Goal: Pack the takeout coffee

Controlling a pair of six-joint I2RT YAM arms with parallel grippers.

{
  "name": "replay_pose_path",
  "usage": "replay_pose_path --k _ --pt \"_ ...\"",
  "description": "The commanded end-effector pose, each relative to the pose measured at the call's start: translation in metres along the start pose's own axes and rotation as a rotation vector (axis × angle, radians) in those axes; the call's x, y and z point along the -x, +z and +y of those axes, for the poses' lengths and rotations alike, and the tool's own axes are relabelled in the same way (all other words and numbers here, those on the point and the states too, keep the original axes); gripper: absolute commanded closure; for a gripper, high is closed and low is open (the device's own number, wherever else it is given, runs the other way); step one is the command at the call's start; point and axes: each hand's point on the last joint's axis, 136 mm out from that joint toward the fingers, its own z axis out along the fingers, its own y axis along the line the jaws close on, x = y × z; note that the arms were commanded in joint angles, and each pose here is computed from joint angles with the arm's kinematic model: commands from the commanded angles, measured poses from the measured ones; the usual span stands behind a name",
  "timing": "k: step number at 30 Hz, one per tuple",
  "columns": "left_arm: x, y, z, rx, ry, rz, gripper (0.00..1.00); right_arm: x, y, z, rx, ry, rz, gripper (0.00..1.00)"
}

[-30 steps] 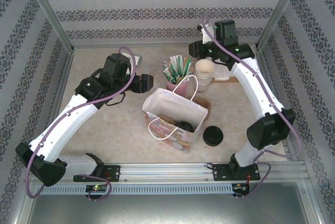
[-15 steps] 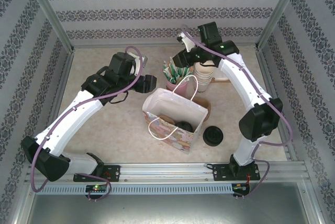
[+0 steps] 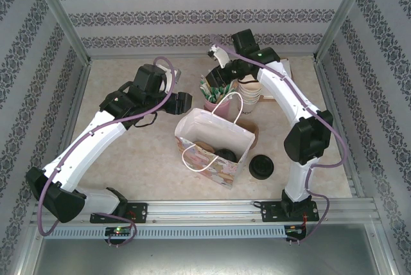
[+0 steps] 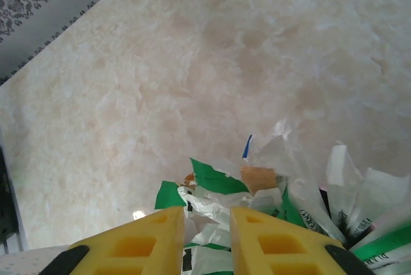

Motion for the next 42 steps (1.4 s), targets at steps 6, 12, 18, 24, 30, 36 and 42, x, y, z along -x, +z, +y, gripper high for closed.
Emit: replay_pose_path --k 6,12,18,24,30,36,42 --pt "0.0 -0.008 -0.006 -0.012 0.018 0.003 0.3 -0.006 0.011 -0.017 -0.09 0.005 0.039 0.76" --pt "0.001 -0.008 -0.006 -0.009 0.022 -0.004 0.3 0.0 0.01 -0.022 -0.15 -0.014 0.016 0.74" --pt "0.002 -0.006 -0.006 -0.008 0.021 -0.003 0.3 0.005 0.011 -0.034 -0.211 0.0 -0.003 0.69" --pt "0.001 -0.006 -0.005 -0.006 0.026 -0.002 0.3 0.002 0.014 -0.035 -0.212 0.008 0.009 0.66" --pt "0.002 -0.004 -0.005 -0.005 0.026 -0.002 0.3 0.002 0.01 -0.046 -0.274 0.017 0.008 0.69" --pt "0.002 -0.005 -0.005 -0.006 0.025 -0.003 0.3 0.003 0.008 -0.048 -0.297 0.025 0.004 0.72" --pt "0.003 -0.003 -0.006 -0.007 0.025 0.0 0.3 0.001 0.005 -0.056 -0.339 0.043 0.005 0.76"
